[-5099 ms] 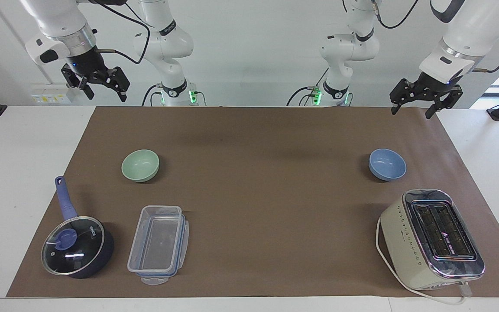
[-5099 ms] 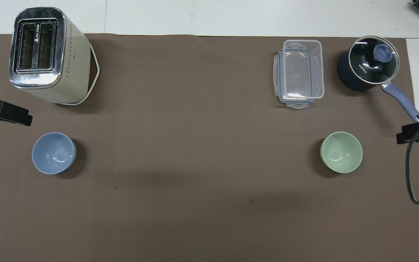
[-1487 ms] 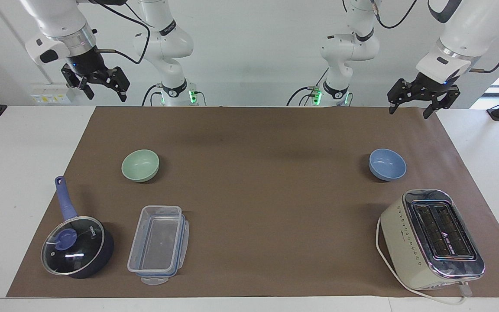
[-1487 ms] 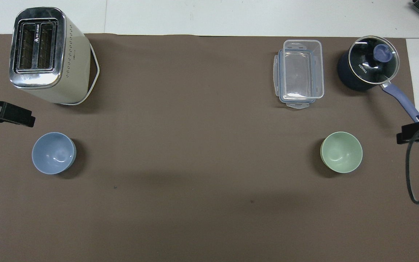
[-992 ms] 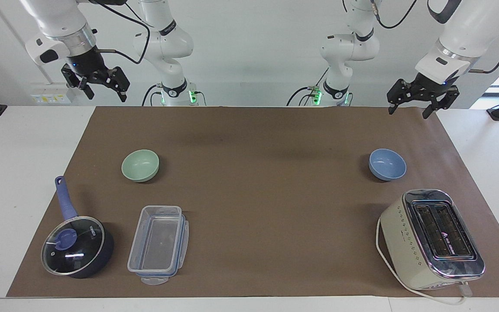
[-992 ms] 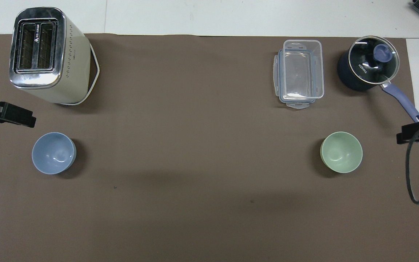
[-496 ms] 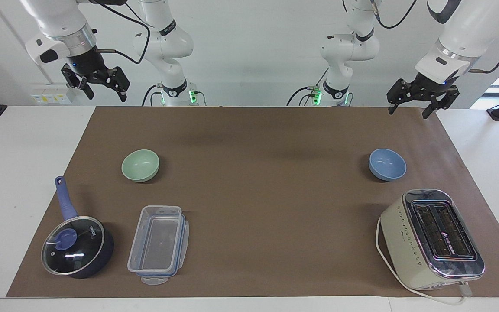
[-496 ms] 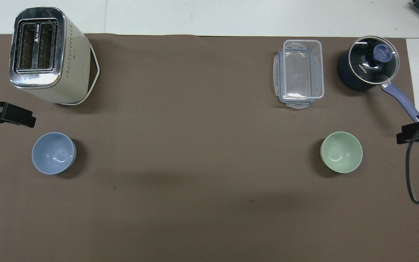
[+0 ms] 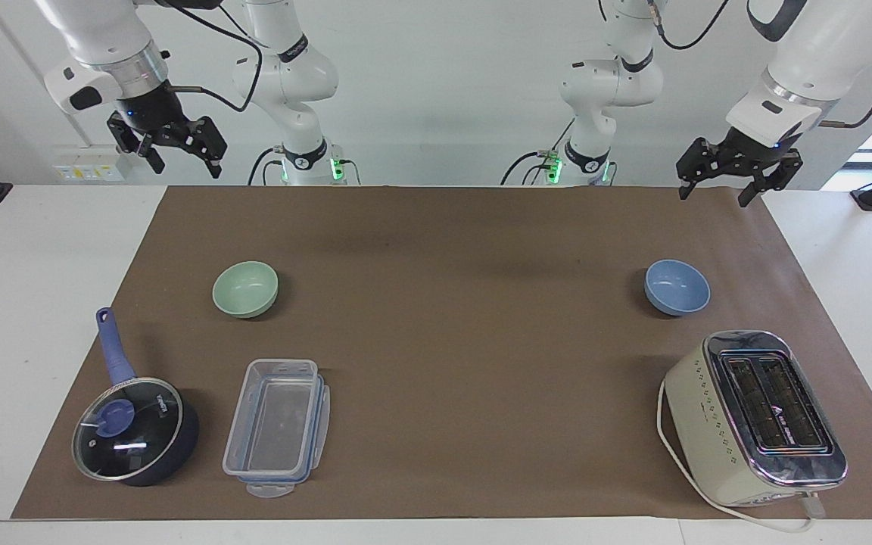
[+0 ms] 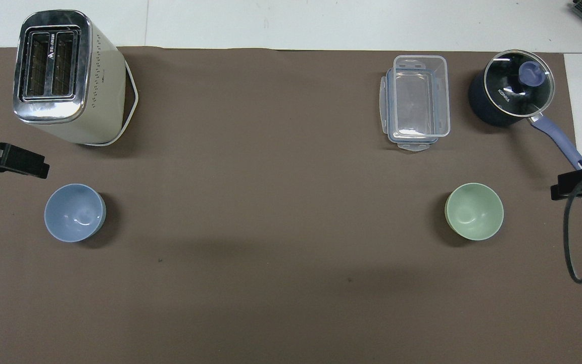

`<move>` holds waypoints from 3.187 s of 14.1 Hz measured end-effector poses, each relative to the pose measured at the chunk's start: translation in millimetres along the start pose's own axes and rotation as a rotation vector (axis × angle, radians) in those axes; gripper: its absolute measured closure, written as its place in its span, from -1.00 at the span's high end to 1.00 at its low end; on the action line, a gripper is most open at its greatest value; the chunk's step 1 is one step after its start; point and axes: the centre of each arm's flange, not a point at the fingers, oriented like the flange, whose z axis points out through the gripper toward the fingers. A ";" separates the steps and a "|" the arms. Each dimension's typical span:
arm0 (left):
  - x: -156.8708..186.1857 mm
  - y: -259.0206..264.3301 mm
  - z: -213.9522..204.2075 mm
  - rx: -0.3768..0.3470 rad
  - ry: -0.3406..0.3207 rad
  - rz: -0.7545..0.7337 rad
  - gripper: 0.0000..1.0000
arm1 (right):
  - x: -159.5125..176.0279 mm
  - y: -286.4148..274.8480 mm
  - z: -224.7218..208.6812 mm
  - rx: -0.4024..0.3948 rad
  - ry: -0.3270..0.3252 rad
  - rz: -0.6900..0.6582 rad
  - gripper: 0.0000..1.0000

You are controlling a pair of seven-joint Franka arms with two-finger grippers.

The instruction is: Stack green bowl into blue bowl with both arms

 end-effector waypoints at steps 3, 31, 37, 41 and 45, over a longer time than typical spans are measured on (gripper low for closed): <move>-0.2 -0.4 -0.2 0.000 0.000 -0.001 1.00 | 0.0 0.0 0.0 0.000 0.000 0.000 1.00; -13.3 -145.3 116.5 -0.138 0.077 0.092 1.00 | 0.0 0.0 0.0 0.000 0.000 0.000 1.00; -26.4 -172.8 224.5 -0.229 0.086 0.117 1.00 | 0.0 0.0 0.0 0.000 0.000 0.000 1.00; -27.5 -180.3 272.9 -0.232 0.077 0.106 1.00 | 0.0 0.0 0.0 0.000 0.000 0.000 1.00; -36.2 -180.9 304.6 -0.239 0.057 0.094 0.86 | 0.0 0.0 0.0 0.000 0.000 0.000 1.00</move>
